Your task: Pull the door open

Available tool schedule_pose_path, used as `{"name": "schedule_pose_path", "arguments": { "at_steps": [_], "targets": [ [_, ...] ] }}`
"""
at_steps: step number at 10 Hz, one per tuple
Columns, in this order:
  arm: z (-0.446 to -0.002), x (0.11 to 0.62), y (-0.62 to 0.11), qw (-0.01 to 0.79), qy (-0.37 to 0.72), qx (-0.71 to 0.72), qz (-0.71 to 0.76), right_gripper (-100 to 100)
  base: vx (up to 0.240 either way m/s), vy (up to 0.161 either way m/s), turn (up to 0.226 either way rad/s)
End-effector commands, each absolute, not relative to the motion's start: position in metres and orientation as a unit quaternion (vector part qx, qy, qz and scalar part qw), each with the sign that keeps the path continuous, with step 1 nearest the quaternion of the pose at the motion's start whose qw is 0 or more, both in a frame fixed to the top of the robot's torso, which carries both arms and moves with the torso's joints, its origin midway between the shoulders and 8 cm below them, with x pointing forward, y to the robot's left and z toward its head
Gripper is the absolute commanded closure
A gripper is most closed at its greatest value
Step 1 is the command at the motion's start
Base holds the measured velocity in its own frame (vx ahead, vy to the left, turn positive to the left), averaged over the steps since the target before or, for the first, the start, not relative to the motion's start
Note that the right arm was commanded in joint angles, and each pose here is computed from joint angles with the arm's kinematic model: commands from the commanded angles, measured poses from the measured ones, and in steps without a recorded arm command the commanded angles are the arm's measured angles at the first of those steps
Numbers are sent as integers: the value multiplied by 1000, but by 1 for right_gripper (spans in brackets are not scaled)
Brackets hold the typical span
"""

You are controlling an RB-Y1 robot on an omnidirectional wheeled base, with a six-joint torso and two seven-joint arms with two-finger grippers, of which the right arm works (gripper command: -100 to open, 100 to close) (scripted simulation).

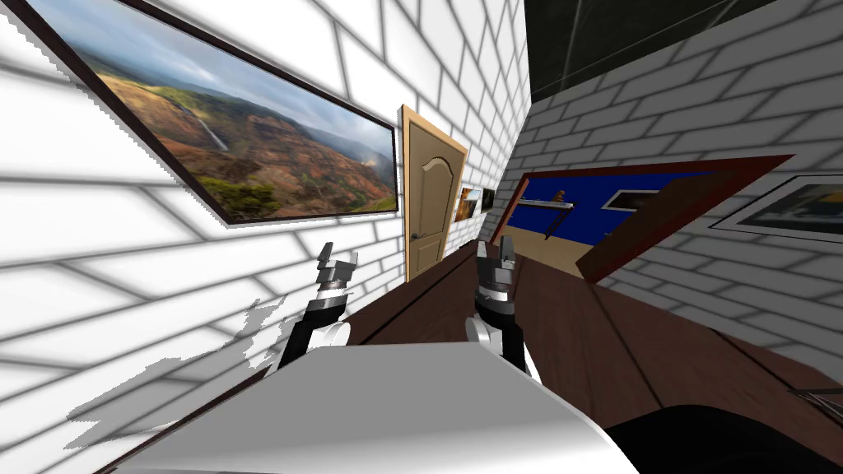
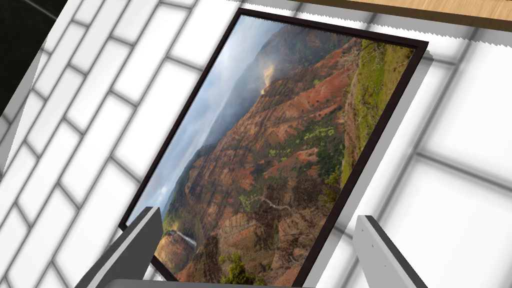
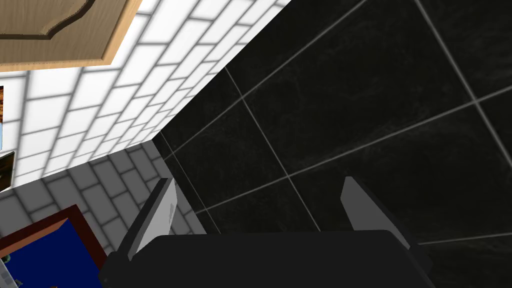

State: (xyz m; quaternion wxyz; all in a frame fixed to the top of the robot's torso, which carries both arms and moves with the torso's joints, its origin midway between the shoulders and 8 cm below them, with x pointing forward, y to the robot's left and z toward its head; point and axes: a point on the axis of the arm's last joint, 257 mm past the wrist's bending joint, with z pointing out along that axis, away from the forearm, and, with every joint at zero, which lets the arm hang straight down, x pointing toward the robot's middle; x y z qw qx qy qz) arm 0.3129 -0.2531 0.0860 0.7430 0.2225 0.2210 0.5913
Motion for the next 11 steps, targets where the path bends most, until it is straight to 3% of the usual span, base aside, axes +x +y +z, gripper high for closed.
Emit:
{"name": "schedule_pose_path", "arguments": {
  "at_steps": [1,11],
  "targets": [
    [74,323,-251,734,233,228,596,-100,63,-8,106],
    [2,375,-242,688,294,259,610,-100,79,-23,93]
  ]
}}
